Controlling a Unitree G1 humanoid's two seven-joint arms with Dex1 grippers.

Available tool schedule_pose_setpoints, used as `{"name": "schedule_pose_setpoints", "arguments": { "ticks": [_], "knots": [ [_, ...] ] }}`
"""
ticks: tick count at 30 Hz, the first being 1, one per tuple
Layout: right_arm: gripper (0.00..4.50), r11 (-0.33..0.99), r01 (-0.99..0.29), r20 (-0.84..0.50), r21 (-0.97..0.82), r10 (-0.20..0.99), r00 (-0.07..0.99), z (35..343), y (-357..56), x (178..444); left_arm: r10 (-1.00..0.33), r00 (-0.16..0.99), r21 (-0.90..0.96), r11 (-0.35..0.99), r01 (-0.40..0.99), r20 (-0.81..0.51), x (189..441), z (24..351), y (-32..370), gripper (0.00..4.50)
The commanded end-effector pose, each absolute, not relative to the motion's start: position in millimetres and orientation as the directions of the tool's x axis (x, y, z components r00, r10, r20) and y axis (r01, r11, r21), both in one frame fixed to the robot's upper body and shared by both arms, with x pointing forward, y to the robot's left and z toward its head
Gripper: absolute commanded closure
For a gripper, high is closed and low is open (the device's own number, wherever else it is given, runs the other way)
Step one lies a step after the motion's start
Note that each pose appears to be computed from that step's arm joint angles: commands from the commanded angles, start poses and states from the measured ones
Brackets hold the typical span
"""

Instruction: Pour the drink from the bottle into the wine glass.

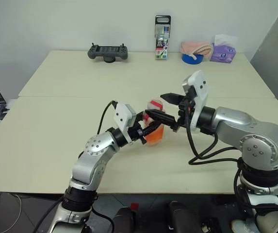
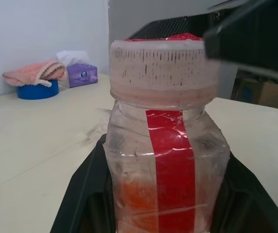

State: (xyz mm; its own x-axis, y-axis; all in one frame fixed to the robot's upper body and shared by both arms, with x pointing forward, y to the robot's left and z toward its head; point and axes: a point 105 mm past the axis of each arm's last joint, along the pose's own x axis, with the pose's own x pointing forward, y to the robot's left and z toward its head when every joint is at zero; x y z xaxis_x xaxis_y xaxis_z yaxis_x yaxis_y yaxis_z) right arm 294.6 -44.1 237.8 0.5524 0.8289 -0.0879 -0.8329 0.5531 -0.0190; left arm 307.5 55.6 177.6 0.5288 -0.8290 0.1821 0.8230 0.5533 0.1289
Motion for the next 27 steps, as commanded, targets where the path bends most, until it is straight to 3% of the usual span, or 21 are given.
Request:
{"name": "schedule_pose_setpoints", "arguments": {
  "ticks": [1,5,12,16,17,20,22,24,26,27],
  "knots": [
    [0.4,0.57,-0.82,-0.057,-0.061,0.818,0.573,247.8,-43.2,293.8,-0.842,0.492,0.17,0.53,0.831,0.224,301.7,191.5,49.2,2.71],
    [1.69,0.571,-0.818,-0.053,-0.066,0.817,0.574,248.9,-43.1,294.5,-0.837,0.502,0.165,0.539,0.826,0.218,303.3,189.1,51.1,2.71],
    [1.71,0.562,-0.825,-0.038,-0.066,0.824,0.565,252.3,-41.4,293.2,-0.834,0.509,0.169,0.545,0.821,0.212,305.7,188.3,52.7,2.71],
    [2.57,0.58,-0.811,-0.011,-0.07,0.813,0.582,257.6,-43.8,297.9,-0.837,0.508,0.172,0.542,0.823,0.204,306.1,187.0,52.4,2.71],
    [2.6,0.563,-0.823,0.004,-0.079,0.826,0.564,260.6,-42.7,297.4,-0.841,0.502,0.173,0.535,0.827,0.201,305.8,186.7,51.7,2.71],
    [2.6,0.38,-0.916,0.02,-0.127,0.924,0.381,265.6,-36.3,281.5,-0.86,0.473,0.169,0.504,0.847,0.192,303.5,185.9,48.5,2.71],
    [2.6,0.103,-0.981,-0.086,-0.164,0.989,0.118,254.5,-35.7,253.4,-0.873,0.45,0.169,0.48,0.861,0.186,301.6,186.1,46.0,2.71],
    [2.6,-0.123,-0.977,-0.193,-0.172,0.977,-0.089,245.1,-41.0,234.2,-0.886,0.427,0.166,0.455,0.875,0.178,299.9,186.4,44.4,2.72],
    [2.6,-0.211,-0.956,-0.237,-0.203,0.958,-0.161,245.0,-41.1,236.1,-0.9,0.402,0.158,0.428,0.89,0.17,298.1,186.9,43.1,2.72],
    [2.6,-0.312,-0.927,-0.282,-0.208,0.927,-0.248,243.0,-39.9,230.6,-0.909,0.382,0.151,0.406,0.901,0.165,296.2,187.9,42.2,2.72]
  ]
}}
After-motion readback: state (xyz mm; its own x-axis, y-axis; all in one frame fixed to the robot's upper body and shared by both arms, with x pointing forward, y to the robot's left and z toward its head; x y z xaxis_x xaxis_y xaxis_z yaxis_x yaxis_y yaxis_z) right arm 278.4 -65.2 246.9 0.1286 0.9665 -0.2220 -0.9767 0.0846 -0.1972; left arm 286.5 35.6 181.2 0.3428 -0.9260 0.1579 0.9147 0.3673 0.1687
